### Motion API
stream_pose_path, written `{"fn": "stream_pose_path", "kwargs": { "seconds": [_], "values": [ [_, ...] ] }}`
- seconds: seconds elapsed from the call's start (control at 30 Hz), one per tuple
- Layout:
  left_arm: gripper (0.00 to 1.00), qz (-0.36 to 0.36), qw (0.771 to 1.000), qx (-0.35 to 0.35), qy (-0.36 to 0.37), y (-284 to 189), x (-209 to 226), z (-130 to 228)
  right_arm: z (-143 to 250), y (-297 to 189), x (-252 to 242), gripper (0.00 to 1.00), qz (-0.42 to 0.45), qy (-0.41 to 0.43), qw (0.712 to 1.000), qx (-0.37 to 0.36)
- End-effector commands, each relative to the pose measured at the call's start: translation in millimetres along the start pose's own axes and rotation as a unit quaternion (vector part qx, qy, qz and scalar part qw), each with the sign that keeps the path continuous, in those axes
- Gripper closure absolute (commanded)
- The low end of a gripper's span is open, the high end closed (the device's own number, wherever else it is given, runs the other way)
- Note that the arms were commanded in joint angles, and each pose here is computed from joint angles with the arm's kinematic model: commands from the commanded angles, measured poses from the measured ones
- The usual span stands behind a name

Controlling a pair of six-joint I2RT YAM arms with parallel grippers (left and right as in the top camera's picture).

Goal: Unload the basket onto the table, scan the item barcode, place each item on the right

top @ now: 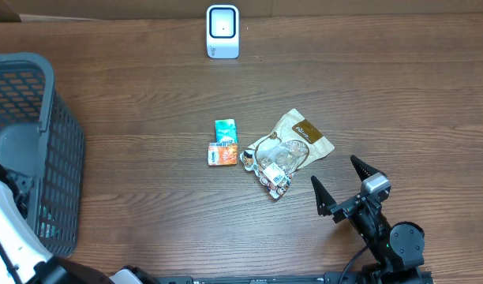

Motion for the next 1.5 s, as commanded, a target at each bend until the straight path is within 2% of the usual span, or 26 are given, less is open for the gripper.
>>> {"fn": "stream_pose_path", "kwargs": {
  "seconds": [0.0, 0.17, 0.33, 0.4, 0.47, 0.67, 0.9, 1.07, 1.27, 1.47],
  "values": [
    [0.26, -0.030, 0.999, -0.008, 0.040, 26.6, 6.1, 9.3, 2.0, 0.1, 0.7, 0.00, -0.001, 0.001, 1.000, -0.002],
    [0.30, -0.019, 0.997, -0.024, 0.074, 59.1, -0.5, 18.3, 2.0, 0.1, 0.7, 0.00, -0.001, 0.001, 1.000, -0.002],
    [0.41, -0.029, 0.995, -0.007, 0.092, 85.6, -3.3, 29.3, 2.0, 0.1, 0.7, 0.00, -0.001, 0.001, 1.000, -0.002],
    [0.48, -0.039, 0.995, 0.005, 0.097, 93.4, -3.3, 32.7, 2.0, 0.1, 0.7, 0.00, -0.001, 0.001, 1.000, -0.002],
    [0.50, -0.041, 0.994, 0.011, 0.099, 97.3, -4.3, 34.1, 2.0, 0.1, 0.7, 0.00, -0.001, 0.001, 1.000, -0.002],
    [0.44, 0.057, 0.994, 0.043, 0.087, 72.7, -29.3, 21.6, 2.0, 0.1, 0.7, 0.00, -0.001, 0.001, 1.000, -0.002],
    [0.40, 0.137, 0.988, 0.017, 0.075, -19.3, -49.4, -34.7, 2.0, 0.1, 0.7, 0.00, -0.001, 0.001, 1.000, -0.002],
    [0.35, 0.170, 0.982, 0.003, 0.084, -58.7, -51.6, -50.4, 2.0, 0.1, 0.7, 0.00, -0.001, 0.001, 1.000, -0.002],
    [0.34, 0.139, 0.986, 0.046, 0.084, -41.0, -40.5, -37.4, 2.0, 0.1, 0.7, 0.00, -0.001, 0.001, 1.000, -0.002],
    [0.36, 0.076, 0.990, 0.102, 0.056, 20.7, -11.4, -17.0, 2.0, 0.1, 0.7, 0.00, -0.001, 0.001, 1.000, -0.002]
  ]
}}
Point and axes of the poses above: each gripper's point midway between its finger pads, its own y axis out along the fingers, its own x axis along the line the jaws close on, z = x × y, the point moved 6 cm from there along -y, back along the fingers, and after that the axes turned 11 degrees about -y, right-handed, at the moved point
